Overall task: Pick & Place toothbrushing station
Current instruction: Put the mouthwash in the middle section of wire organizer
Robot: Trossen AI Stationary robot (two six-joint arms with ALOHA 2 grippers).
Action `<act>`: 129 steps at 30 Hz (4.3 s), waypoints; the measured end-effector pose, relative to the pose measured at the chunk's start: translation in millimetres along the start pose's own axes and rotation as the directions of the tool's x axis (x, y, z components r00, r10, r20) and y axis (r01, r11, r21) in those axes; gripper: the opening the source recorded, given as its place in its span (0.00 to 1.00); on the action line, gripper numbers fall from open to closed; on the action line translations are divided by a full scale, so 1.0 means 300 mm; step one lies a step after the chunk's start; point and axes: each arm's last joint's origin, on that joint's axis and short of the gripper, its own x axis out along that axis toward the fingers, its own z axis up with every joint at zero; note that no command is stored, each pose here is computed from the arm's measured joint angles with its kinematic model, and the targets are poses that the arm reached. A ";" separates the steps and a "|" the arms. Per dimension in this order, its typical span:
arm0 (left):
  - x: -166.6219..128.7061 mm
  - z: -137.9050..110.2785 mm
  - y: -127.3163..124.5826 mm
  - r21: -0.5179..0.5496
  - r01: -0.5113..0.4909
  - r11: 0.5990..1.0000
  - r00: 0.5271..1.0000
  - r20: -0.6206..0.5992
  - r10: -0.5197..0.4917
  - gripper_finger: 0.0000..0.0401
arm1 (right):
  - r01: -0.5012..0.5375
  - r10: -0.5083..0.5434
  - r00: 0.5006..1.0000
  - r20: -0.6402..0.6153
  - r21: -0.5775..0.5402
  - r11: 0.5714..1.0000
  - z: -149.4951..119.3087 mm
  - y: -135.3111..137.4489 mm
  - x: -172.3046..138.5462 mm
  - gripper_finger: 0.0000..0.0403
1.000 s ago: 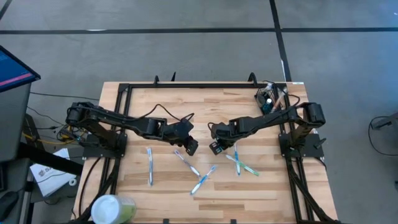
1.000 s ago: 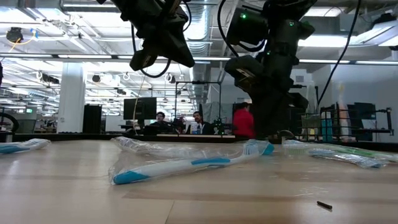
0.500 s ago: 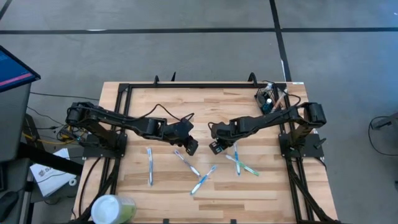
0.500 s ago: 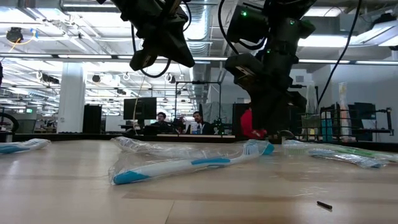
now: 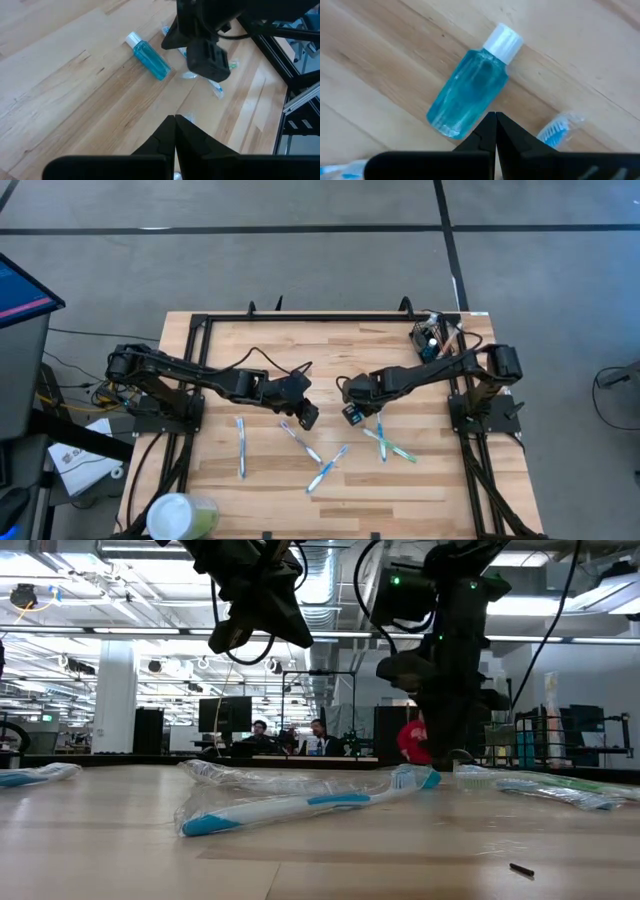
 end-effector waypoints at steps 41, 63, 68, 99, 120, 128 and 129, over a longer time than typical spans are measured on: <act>-0.001 -0.005 -0.005 0.017 0.005 1.000 1.000 -0.004 -0.005 0.00 | 0.039 -0.040 0.999 0.029 0.047 0.998 -0.003 -0.002 0.006 0.00; -0.003 -0.011 -0.011 0.034 0.006 0.999 1.000 -0.001 -0.006 0.00 | 0.086 -0.088 0.996 0.017 0.071 0.994 -0.038 0.010 0.036 0.00; -0.003 -0.011 -0.010 0.035 0.005 0.999 1.000 -0.001 -0.005 0.00 | 0.068 -0.069 0.997 0.021 0.075 0.995 -0.045 0.022 0.040 0.00; -0.006 -0.027 -0.023 0.048 0.018 0.999 1.000 -0.014 -0.017 0.00 | -0.135 0.129 0.991 -0.044 -0.178 0.975 -0.049 0.123 -0.040 0.00; -0.007 -0.032 -0.027 0.053 0.012 0.999 1.000 -0.005 -0.011 0.00 | -0.084 0.082 0.996 -0.044 -0.050 0.995 -0.019 0.106 0.076 0.00; -0.007 -0.033 -0.025 0.055 0.005 0.998 1.000 -0.010 -0.005 0.00 | -0.256 0.267 0.958 0.101 -0.114 0.960 0.025 0.164 0.052 0.00; -0.007 -0.033 -0.025 0.055 0.005 0.998 1.000 -0.010 -0.005 0.00 | -0.268 0.283 0.954 0.102 -0.139 0.953 0.027 0.166 0.043 0.00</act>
